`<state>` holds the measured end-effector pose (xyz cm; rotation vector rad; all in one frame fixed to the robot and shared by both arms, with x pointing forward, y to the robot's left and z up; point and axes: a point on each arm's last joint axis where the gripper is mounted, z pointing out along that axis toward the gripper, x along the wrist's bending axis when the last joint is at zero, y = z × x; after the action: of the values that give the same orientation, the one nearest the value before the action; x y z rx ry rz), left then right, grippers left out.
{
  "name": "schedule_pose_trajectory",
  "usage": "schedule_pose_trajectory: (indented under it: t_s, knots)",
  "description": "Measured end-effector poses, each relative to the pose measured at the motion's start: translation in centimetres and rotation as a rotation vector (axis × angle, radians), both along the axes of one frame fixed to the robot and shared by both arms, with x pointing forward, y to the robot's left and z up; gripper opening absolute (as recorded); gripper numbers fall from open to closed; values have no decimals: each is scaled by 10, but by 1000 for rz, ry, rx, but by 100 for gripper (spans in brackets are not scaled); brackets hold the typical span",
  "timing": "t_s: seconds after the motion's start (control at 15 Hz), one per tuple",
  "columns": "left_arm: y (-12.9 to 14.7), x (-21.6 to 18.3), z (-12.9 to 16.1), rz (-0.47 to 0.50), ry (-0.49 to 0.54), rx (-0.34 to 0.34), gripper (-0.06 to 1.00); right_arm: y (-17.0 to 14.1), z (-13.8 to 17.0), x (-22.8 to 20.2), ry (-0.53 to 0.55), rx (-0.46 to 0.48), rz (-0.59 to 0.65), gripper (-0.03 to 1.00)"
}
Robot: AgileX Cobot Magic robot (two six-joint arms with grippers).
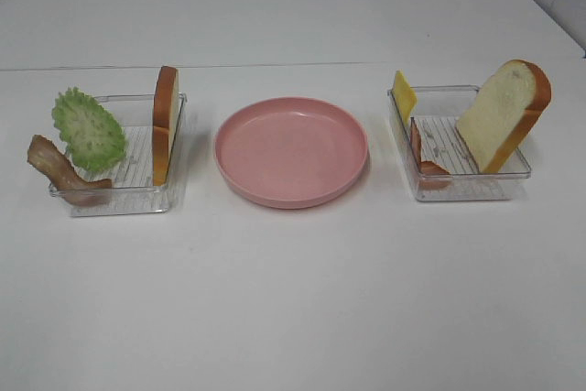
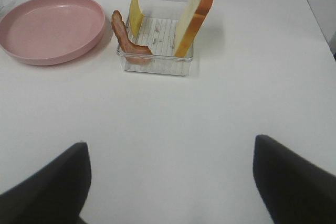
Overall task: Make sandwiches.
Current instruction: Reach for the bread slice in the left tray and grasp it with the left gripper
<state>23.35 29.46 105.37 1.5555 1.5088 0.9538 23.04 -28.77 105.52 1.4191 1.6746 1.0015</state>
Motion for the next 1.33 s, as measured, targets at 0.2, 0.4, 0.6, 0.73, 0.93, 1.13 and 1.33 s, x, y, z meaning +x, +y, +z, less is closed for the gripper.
schedule_pose_trajectory:
  t_s: [0.2,0.4,0.6,0.73,0.93,1.13,1.33]
  knots:
    - [0,0,0,0,0,0,83,0,0,0,0,0,0,79]
    - [0,0,0,0,0,0,83,0,0,0,0,0,0,79]
    - [0,0,0,0,0,0,83,0,0,0,0,0,0,79]
    - [0,0,0,0,0,0,83,0,0,0,0,0,0,79]
    - [0,0,0,0,0,0,83,0,0,0,0,0,0,79]
    - [0,0,0,0,0,0,83,0,0,0,0,0,0,79]
    - [0,0,0,0,0,0,83,0,0,0,0,0,0,79]
